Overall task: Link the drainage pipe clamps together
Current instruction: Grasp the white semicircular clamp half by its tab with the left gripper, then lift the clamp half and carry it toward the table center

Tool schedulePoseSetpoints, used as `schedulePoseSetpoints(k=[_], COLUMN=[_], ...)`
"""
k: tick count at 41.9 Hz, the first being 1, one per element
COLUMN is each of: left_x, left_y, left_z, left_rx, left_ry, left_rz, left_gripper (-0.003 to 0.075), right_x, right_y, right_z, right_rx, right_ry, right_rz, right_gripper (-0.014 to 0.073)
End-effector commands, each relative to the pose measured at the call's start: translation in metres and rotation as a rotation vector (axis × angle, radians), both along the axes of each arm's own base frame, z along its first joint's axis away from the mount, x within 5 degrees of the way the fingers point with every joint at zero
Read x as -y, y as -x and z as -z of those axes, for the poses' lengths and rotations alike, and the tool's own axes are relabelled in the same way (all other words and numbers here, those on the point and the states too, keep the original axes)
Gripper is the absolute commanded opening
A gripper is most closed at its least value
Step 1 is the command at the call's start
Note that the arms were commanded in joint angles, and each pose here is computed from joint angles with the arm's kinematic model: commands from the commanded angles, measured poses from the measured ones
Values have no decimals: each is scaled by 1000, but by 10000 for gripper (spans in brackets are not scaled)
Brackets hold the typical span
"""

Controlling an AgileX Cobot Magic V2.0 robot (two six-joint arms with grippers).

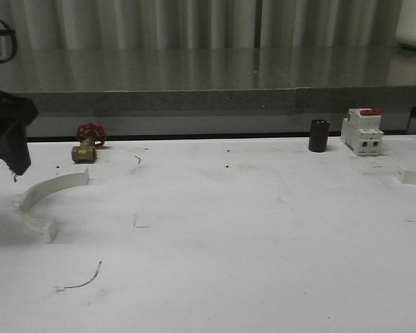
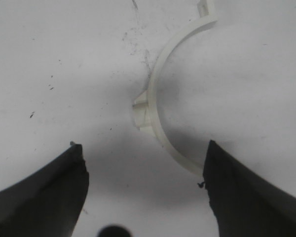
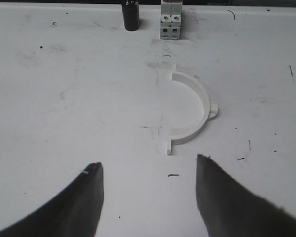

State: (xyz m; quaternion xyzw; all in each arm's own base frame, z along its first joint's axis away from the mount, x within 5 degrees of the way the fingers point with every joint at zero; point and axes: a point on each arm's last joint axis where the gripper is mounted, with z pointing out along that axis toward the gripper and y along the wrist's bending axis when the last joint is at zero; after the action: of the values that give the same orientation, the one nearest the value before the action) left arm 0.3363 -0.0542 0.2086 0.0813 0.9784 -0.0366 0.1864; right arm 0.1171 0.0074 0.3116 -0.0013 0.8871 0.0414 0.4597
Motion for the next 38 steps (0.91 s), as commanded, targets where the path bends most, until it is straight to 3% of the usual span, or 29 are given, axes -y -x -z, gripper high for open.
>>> schedulePoseSetpoints(k=[1,12,26,38], left_x=[6,12,12,13], left_y=[-15,-32,-35,-36], left_z=[-10,14,22,27], left_rx=[60,10,-2,-9], left_ry=[37,90,83,81], left_rz=[-13,-53,-53,-54], left_gripper=[480,469,240,130], right_x=[1,1,1,1], right_y=[-4,-4,-4,-4], right_z=[-15,-15,-15,-15], right_rx=[82,82,82,82], right_ry=[1,1,1,1], right_rz=[8,8,8,8], right_gripper=[448,448,448,448])
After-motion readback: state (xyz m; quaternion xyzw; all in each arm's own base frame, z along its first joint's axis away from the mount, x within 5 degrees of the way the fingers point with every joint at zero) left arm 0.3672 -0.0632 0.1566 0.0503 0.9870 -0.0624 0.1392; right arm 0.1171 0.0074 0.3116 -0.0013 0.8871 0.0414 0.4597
